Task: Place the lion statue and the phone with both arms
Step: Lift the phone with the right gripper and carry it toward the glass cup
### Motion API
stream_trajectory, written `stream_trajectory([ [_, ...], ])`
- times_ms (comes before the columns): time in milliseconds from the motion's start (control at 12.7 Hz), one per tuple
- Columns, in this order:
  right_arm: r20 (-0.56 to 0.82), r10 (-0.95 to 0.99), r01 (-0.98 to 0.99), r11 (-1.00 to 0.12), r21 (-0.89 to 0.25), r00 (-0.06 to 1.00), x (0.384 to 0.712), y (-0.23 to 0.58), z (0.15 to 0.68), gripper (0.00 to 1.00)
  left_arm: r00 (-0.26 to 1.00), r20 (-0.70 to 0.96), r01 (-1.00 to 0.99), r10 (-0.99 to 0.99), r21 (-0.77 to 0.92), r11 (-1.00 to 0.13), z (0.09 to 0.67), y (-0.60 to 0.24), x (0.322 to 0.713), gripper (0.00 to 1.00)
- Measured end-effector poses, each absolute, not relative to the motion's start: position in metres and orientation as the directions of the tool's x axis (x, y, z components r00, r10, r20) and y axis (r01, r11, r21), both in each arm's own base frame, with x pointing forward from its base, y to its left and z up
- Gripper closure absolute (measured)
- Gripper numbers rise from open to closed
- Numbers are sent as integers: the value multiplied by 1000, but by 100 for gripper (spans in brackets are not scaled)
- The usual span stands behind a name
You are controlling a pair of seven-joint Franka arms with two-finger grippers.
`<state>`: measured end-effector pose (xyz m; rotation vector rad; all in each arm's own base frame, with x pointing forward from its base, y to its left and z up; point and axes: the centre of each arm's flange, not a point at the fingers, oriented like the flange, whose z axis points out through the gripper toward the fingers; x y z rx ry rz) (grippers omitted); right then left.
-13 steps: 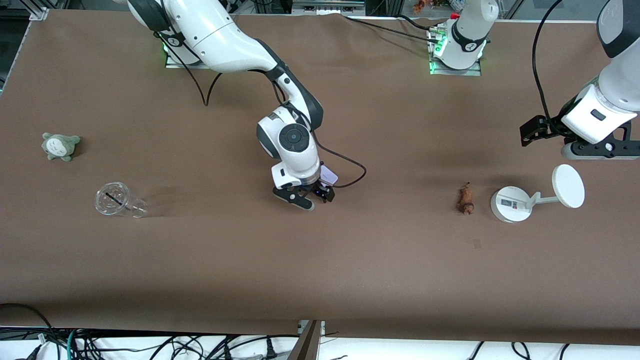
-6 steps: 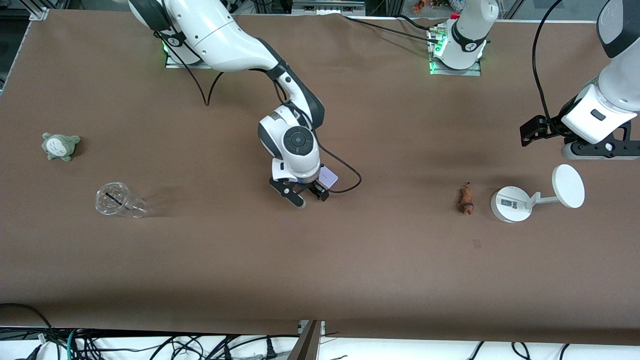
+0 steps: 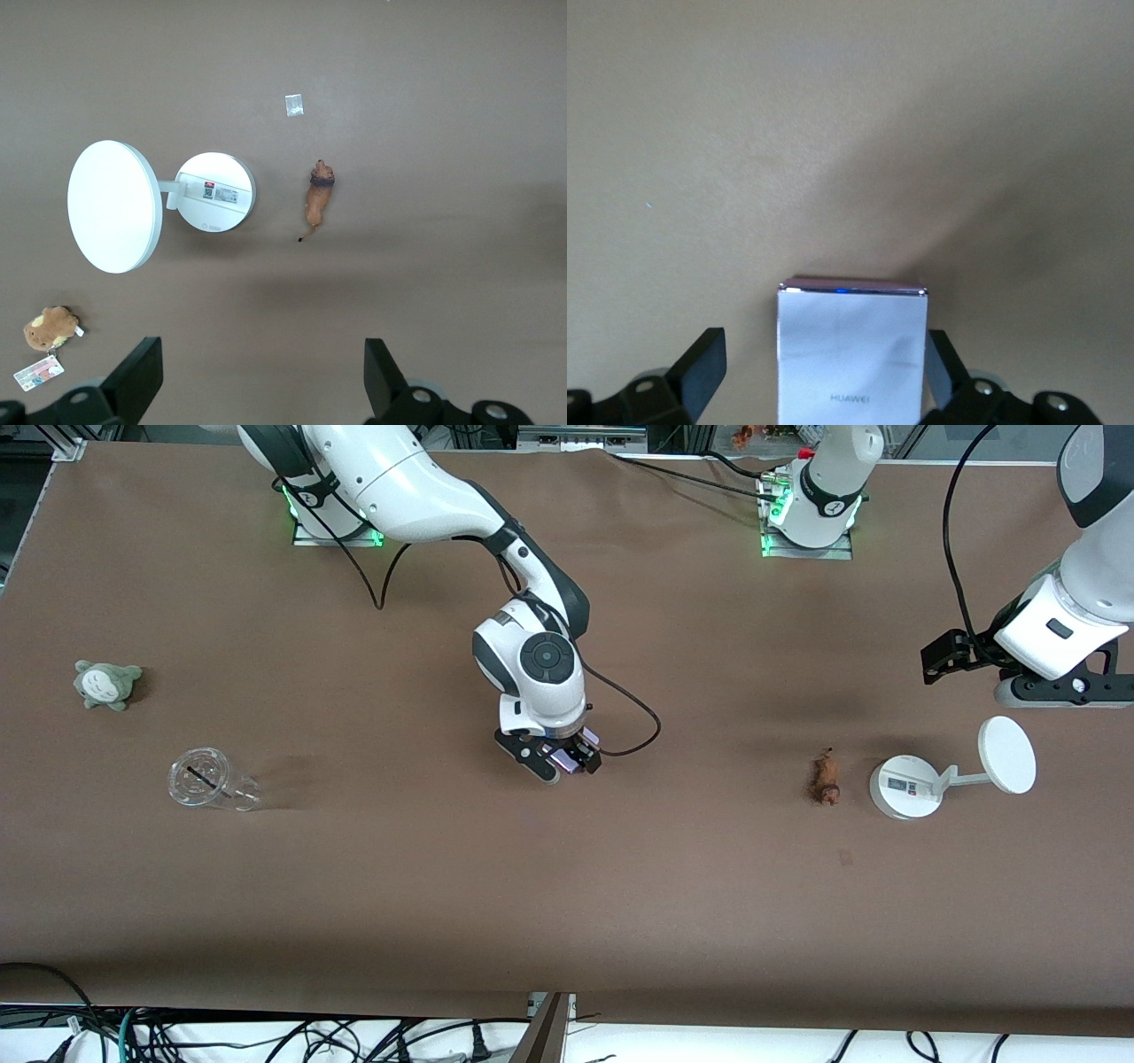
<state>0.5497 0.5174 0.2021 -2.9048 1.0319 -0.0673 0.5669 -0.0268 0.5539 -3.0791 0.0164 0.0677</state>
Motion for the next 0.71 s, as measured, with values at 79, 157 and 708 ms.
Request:
stream_trajectory([
  [79,20,-624,-622,-781,-60,781,546,520,195,0,999,-44,-13,-10,-61,-998,554,-27,567,0],
  [157,19,-618,-617,-786,-48,786,541,522,186,0,999,-44,-13,-11,-61,-998,554,-28,567,0],
  [708,40,-574,-573,-819,-36,818,530,530,165,4,999,-44,-15,-12,-61,-998,554,-28,567,0],
])
